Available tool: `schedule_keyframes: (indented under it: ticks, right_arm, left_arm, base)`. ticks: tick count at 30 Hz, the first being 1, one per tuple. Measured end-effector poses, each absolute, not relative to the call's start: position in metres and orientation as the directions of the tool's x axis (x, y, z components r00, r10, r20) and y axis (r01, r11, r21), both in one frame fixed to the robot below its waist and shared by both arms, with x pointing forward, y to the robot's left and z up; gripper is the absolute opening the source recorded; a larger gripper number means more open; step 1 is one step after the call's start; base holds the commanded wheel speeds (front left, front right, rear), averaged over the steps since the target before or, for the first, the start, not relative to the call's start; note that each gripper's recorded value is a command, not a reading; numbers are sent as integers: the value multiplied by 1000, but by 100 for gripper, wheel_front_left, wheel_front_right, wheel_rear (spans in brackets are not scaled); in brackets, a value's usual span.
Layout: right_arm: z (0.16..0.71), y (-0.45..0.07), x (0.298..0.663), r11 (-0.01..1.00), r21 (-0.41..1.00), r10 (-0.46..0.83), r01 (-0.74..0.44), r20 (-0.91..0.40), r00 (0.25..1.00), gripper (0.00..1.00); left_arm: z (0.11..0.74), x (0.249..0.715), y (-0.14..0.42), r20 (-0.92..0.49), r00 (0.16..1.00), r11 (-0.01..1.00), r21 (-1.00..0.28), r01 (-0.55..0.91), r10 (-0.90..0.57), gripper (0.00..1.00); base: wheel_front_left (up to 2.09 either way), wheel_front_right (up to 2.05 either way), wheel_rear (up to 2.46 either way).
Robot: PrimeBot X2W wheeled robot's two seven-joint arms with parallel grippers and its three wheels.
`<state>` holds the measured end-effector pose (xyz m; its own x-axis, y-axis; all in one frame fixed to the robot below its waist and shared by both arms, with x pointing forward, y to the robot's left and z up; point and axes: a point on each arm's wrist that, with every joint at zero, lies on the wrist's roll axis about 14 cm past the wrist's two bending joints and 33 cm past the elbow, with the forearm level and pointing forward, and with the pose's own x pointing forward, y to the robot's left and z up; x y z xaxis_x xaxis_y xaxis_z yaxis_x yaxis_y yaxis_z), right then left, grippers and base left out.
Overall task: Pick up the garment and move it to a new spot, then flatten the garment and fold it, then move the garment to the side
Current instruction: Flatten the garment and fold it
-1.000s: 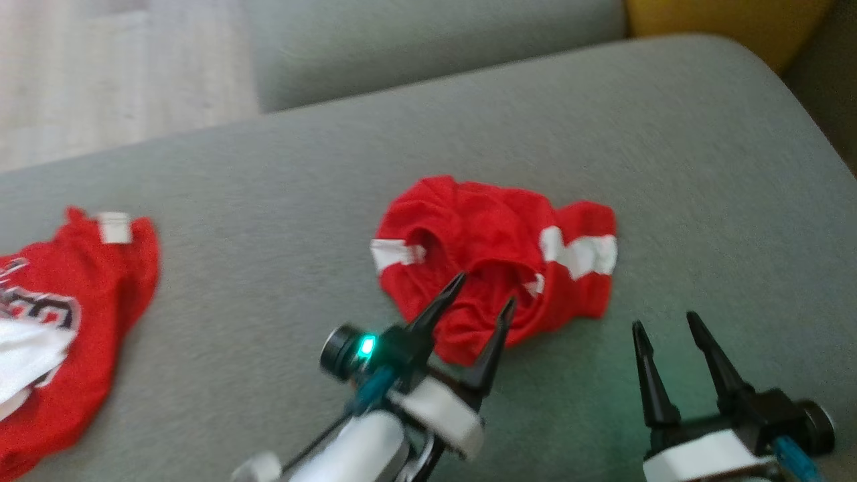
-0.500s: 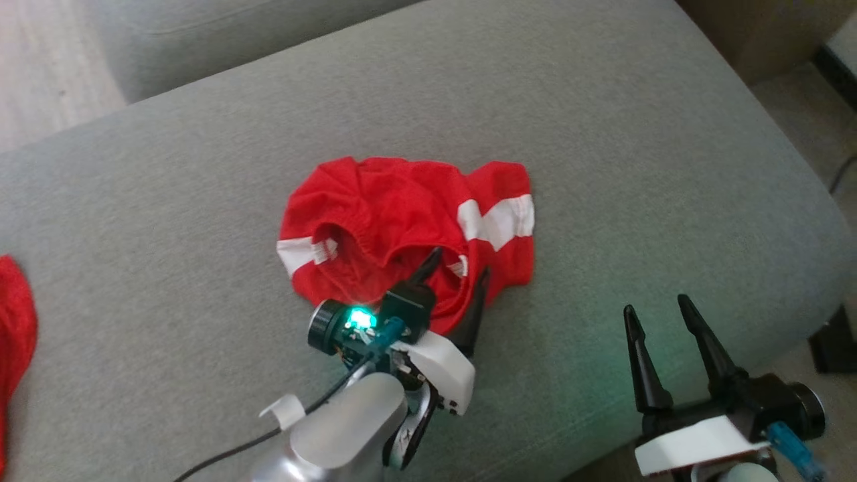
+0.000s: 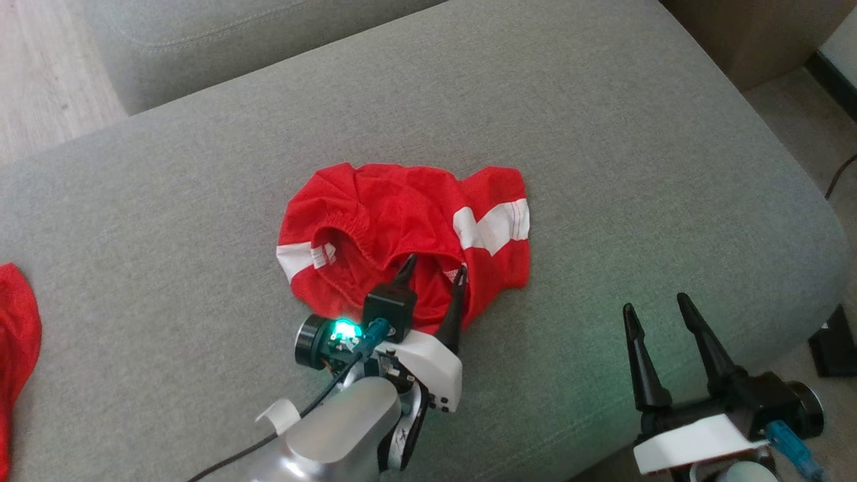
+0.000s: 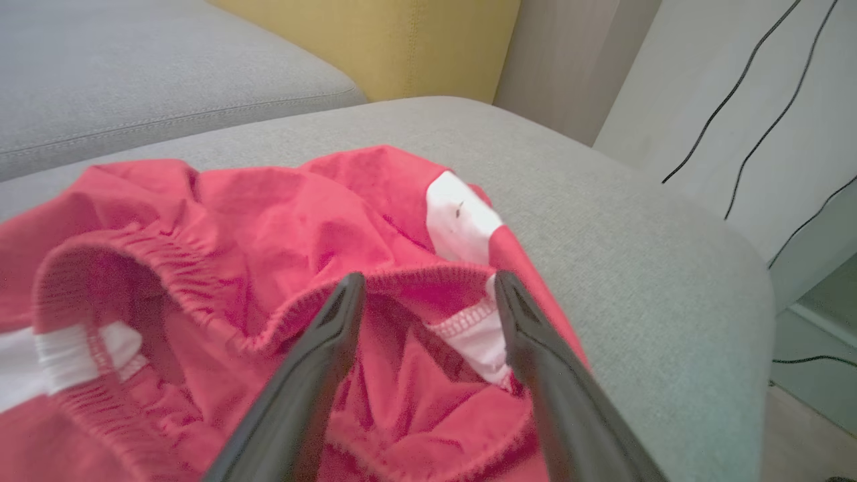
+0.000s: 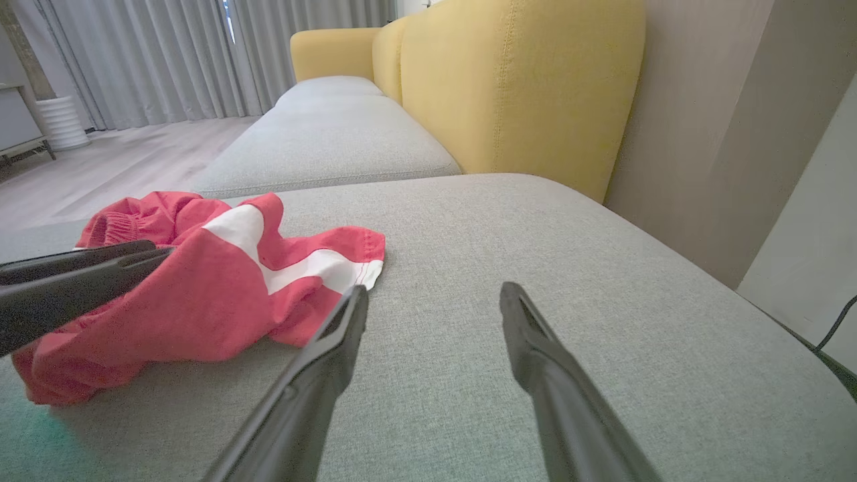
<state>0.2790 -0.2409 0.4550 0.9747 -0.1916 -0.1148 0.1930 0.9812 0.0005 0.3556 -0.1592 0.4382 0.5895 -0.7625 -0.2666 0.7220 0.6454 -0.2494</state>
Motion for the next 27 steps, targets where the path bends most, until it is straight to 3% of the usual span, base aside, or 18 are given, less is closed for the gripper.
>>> schedule_keyframes:
  ticks: [22, 23, 24, 25, 26, 27]
  right_arm:
    - [451, -242, 278, 979, 4, -202, 205, -133, 970, 100]
    - [450, -243, 277, 979, 4, -203, 206, -134, 970, 100]
    - [450, -243, 277, 978, 4, -204, 206, -135, 970, 100]
    - [450, -243, 277, 978, 3, -204, 207, -135, 969, 100]
    - [450, -243, 278, 978, 3, -205, 207, -135, 969, 100]
    - [450, -243, 278, 978, 3, -205, 208, -136, 969, 100]
  left_arm:
    - [422, 335, -174, -350, 497, 572, -155, 805, -794, 98]
    - [419, 337, -172, -357, 499, 576, -149, 804, -789, 88]
    - [417, 338, -171, -364, 501, 578, -141, 804, -785, 56]
    - [415, 339, -170, -369, 502, 579, -134, 804, -782, 33]
    - [414, 340, -170, -371, 503, 578, -125, 806, -781, 0]
    - [415, 341, -171, -363, 499, 572, -126, 811, -787, 0]
  base:
    - [0, 0, 0]
    - [0, 0, 0]
    - [0, 0, 0]
    - [0, 0, 0]
    - [0, 0, 0]
    - [0, 0, 0]
